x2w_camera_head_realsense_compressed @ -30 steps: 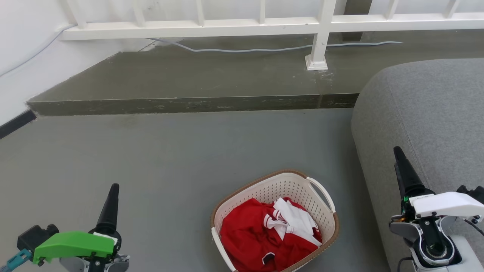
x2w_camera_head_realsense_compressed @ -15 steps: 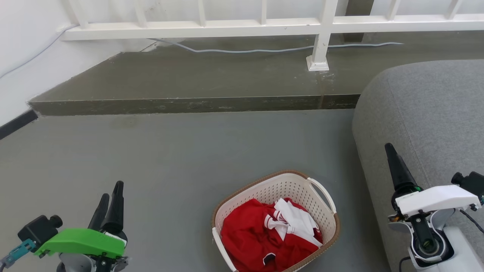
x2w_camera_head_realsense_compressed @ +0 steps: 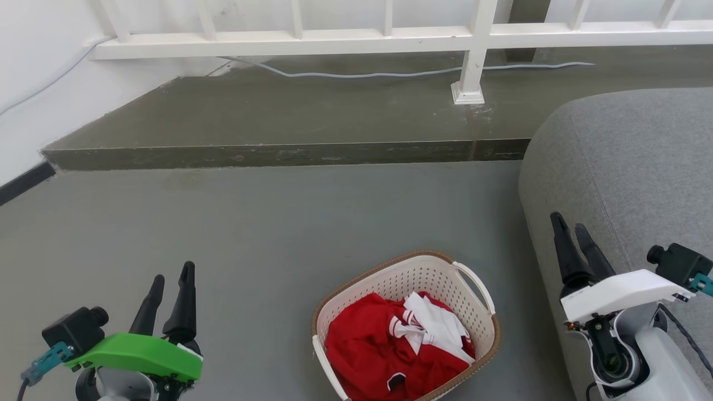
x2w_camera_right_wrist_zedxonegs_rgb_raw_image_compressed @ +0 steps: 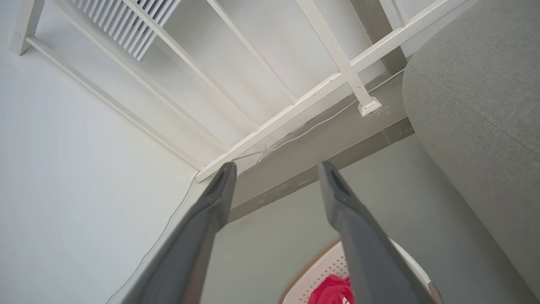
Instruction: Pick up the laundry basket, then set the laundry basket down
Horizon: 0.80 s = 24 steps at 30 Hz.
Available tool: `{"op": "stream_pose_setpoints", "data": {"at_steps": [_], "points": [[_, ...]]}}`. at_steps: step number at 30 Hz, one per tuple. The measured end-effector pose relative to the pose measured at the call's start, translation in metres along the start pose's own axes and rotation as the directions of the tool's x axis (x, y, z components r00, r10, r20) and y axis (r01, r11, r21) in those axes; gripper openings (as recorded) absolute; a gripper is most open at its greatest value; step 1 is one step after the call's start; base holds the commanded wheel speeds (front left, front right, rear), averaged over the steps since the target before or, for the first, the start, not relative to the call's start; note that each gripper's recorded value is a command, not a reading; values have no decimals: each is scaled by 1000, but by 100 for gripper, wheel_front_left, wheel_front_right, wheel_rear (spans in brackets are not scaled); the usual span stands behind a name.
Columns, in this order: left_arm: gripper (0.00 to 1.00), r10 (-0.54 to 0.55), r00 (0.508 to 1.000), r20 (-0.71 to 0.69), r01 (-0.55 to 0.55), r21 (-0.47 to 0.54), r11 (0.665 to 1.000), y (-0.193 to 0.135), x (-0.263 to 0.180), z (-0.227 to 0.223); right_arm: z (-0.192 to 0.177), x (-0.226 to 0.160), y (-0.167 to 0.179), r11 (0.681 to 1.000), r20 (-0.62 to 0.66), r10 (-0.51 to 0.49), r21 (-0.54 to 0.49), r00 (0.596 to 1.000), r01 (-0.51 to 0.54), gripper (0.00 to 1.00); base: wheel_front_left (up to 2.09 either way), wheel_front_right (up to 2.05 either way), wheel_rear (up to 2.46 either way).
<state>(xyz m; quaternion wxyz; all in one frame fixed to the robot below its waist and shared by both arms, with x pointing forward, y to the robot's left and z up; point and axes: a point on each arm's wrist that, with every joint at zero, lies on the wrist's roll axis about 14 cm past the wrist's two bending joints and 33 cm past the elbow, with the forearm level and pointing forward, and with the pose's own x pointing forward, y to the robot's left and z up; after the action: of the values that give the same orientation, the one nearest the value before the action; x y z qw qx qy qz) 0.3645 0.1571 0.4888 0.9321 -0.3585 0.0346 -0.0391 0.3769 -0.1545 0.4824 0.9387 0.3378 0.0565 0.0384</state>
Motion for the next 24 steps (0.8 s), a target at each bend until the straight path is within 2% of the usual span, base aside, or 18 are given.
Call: {"op": "stream_pose_setpoints", "data": {"at_steps": [12, 24], "points": [[100, -35, 999, 40, 30, 130, 991, -10, 1, 6, -3, 2, 13, 986, 9, 41, -160, 999, -39, 100, 0, 0, 0], [100, -86, 994, 72, 63, 274, 960, -23, 1, 11, -5, 3, 28, 945, 16, 107, -312, 994, -97, 100, 0, 0, 0]]}}
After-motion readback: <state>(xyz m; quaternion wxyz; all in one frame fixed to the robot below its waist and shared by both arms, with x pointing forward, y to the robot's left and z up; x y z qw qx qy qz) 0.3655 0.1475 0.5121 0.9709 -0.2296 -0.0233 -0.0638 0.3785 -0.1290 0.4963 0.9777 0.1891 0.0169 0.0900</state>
